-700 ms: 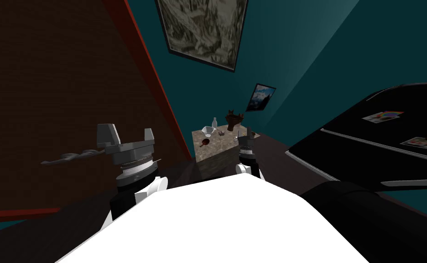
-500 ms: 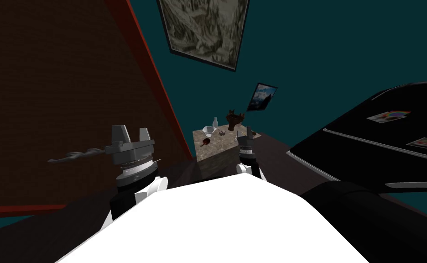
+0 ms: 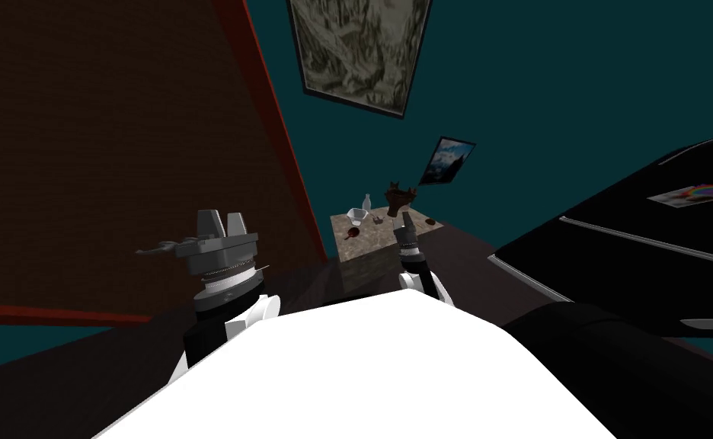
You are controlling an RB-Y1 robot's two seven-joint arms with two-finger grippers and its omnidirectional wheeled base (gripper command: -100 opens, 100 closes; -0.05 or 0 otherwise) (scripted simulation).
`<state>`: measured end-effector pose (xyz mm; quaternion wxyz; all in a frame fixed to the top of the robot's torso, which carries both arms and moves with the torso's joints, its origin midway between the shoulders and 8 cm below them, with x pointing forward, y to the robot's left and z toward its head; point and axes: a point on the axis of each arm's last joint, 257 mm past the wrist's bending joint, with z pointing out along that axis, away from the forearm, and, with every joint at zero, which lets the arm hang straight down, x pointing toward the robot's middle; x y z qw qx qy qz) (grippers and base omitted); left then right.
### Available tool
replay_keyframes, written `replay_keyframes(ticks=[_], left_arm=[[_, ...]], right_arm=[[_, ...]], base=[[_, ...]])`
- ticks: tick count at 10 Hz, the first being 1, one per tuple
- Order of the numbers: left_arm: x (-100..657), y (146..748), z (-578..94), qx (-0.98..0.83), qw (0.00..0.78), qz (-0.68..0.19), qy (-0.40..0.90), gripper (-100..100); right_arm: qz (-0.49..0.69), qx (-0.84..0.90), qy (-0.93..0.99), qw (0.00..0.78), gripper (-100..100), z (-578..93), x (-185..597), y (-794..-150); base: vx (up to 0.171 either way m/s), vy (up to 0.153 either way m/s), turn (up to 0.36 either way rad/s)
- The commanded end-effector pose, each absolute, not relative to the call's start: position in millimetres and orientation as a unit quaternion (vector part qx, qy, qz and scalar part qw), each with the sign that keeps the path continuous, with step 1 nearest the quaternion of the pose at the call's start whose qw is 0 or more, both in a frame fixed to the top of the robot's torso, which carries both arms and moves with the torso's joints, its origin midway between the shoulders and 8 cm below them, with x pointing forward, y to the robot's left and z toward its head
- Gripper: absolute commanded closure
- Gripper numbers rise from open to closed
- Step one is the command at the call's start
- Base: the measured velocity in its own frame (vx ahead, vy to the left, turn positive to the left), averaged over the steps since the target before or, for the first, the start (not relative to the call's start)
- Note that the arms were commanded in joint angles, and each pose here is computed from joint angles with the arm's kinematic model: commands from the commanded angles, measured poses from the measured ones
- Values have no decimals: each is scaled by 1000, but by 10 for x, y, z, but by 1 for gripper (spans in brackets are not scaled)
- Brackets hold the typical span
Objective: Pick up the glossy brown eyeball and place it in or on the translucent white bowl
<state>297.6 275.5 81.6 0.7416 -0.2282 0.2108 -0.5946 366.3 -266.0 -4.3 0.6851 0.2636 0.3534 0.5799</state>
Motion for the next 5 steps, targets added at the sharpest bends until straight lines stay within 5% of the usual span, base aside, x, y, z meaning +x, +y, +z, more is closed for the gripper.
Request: replay_keyframes(ticks=[1,5], left_arm=[[2976,2755,816,-228,742,-595,211,0],[2976,2755,816,-228,742,-595,211,0]], right_arm=[[560,245,386,690,-100,-145,3748,-2646],[526,210,439,697,-100,-318,3882,-2639]], base=[[-118,179,127],[-63,130,93]])
